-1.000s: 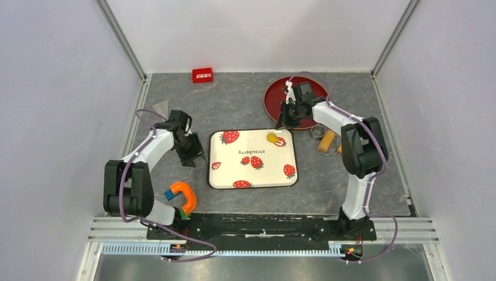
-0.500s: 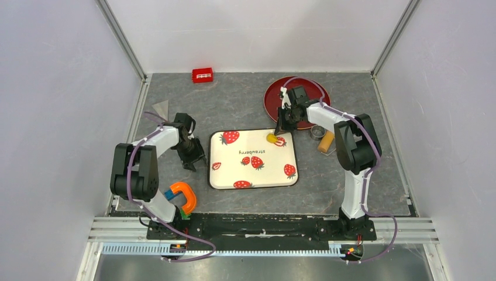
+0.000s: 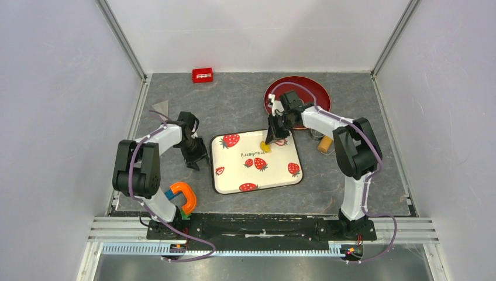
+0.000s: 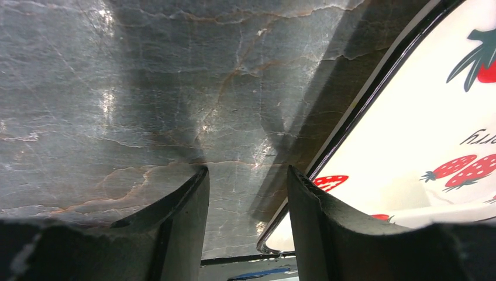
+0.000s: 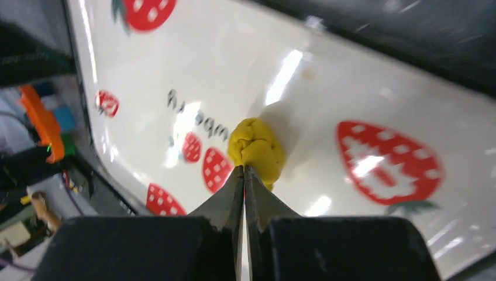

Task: Roll out the dumpling wrappers from the dough

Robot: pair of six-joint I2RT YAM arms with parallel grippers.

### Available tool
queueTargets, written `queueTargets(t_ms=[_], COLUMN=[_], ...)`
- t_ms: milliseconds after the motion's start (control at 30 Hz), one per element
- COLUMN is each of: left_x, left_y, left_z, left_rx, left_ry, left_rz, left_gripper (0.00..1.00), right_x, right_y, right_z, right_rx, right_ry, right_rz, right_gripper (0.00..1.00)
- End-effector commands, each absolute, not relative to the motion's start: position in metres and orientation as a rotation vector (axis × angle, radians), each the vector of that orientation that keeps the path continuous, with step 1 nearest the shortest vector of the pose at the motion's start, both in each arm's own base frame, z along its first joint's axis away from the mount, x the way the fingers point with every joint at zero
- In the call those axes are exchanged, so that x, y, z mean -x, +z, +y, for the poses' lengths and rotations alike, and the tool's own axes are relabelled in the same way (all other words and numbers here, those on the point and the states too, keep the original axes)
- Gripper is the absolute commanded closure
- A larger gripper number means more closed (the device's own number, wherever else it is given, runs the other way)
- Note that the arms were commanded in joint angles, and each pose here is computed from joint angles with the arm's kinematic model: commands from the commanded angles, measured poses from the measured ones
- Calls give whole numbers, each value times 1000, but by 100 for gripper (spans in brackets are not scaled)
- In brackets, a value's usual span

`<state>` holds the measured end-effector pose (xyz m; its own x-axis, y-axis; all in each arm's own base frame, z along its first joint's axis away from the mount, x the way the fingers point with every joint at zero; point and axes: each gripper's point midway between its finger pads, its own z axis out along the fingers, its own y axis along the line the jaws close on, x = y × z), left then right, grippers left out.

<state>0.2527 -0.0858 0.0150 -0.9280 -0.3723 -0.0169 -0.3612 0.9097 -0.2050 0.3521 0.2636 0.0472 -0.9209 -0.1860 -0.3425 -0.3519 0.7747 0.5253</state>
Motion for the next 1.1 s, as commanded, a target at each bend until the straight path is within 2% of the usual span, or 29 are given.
queueTargets(t_ms=[0, 267, 467, 733, 1067], left_x=[-273, -284, -294, -307, -307], left_y=[4, 22, 52, 93, 104], left_z=[-102, -97, -92, -112, -218], left_rx=[579, 530, 466, 372, 165], left_ry=[-400, -362, -336, -470, -666], left_rz=[2973, 2945, 2882, 2784, 2786], left_gripper=[43, 43, 43, 42, 43], right_x=[-296, -320, -343, -362, -330], right_y=[75, 142, 151, 130, 89], right_z=[278, 286, 262, 153, 27], right_rx=[576, 561, 441, 77, -433], right_ry=[1034, 1063, 1027, 874, 700], right_rz=[2713, 2530, 2491, 2503, 2480], right_gripper=[97, 93, 90, 81, 70])
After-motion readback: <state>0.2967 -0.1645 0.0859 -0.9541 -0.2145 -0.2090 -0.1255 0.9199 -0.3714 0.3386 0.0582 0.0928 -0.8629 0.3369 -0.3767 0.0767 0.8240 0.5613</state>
